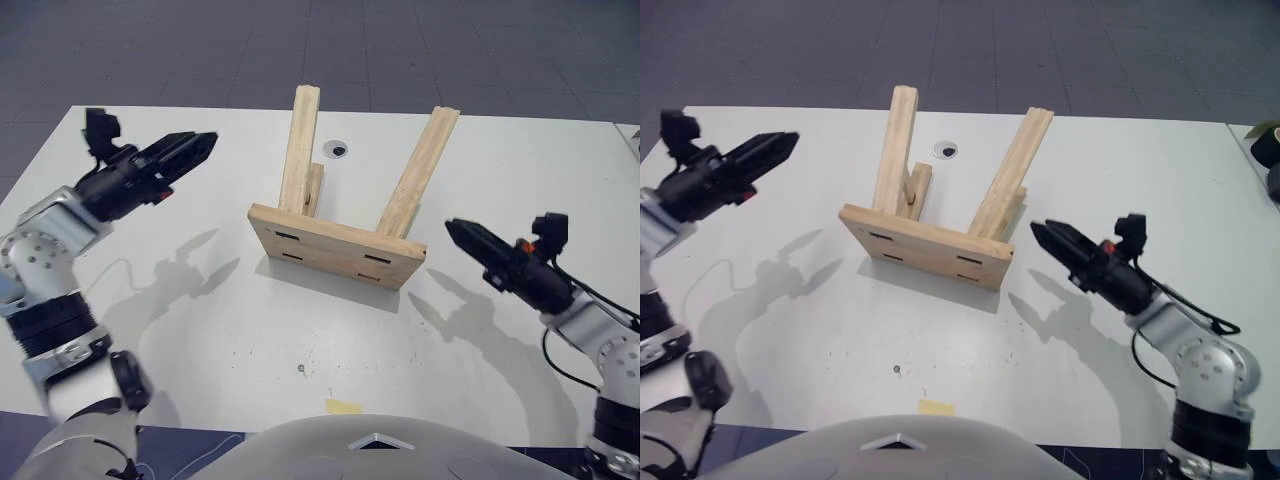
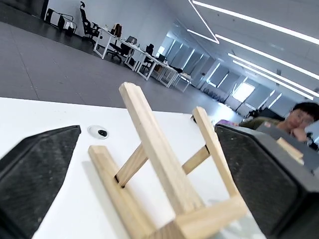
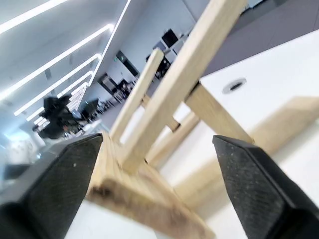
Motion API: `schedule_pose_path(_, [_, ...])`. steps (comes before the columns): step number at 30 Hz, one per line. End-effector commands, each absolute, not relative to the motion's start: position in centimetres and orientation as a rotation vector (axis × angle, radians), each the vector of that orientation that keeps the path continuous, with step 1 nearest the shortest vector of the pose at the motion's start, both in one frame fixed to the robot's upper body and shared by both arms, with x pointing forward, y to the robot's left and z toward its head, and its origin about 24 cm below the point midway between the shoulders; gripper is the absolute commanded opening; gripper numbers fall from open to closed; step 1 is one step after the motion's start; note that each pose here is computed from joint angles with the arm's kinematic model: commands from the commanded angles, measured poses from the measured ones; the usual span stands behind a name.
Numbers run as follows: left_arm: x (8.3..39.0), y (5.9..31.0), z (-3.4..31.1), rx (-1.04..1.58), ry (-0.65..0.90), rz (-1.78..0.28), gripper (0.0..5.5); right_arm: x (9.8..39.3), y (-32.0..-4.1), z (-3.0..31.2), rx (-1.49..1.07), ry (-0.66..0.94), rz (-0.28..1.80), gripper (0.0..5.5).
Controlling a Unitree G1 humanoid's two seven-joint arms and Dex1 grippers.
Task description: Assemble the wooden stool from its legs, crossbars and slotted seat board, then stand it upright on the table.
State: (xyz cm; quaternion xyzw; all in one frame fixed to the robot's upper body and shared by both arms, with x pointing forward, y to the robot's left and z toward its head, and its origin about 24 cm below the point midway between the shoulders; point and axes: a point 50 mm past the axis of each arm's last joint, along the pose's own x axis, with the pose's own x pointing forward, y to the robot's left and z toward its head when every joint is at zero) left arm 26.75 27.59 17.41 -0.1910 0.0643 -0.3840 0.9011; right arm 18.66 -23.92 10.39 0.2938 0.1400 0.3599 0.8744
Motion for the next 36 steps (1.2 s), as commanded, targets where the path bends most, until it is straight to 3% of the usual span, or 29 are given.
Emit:
schedule_pose_path(1, [25.1,28.7,15.4,-0.135,0.346,-0.966,5.4,17.1,-23.9,9.2,0.283,0.416,0.845,4.82])
schedule_pose_path(5, [26.5,26.4,13.2,-0.09,0.423,-1.113,5.4,18.3,-22.1,8.0,0.103,0.39,0.947,5.37])
schedule_pose_path(9, [28.4,23.6,11.1,-0.087,0.458,-1.197,5.4,19.9,-20.8,7.5,-0.035,0.328,0.993,5.37])
schedule_pose_path(15, [29.2,21.6,9.9,-0.092,0.479,-1.276,5.4,21.7,-19.7,6.8,-0.088,0.305,1.05,5.37])
schedule_pose_path(17, [29.0,21.5,9.5,-0.093,0.513,-1.297,5.4,22.0,-19.1,6.8,-0.074,0.289,1.074,5.06])
schedule_pose_path(32, [28.2,21.9,8.6,-0.106,0.553,-1.321,2.96,21.9,-19.4,6.4,-0.013,0.339,1.103,2.67])
schedule_pose_path(36, [27.5,21.5,10.1,-0.251,0.516,-1.318,2.59,21.0,-19.4,7.9,0.192,0.369,1.185,2.14])
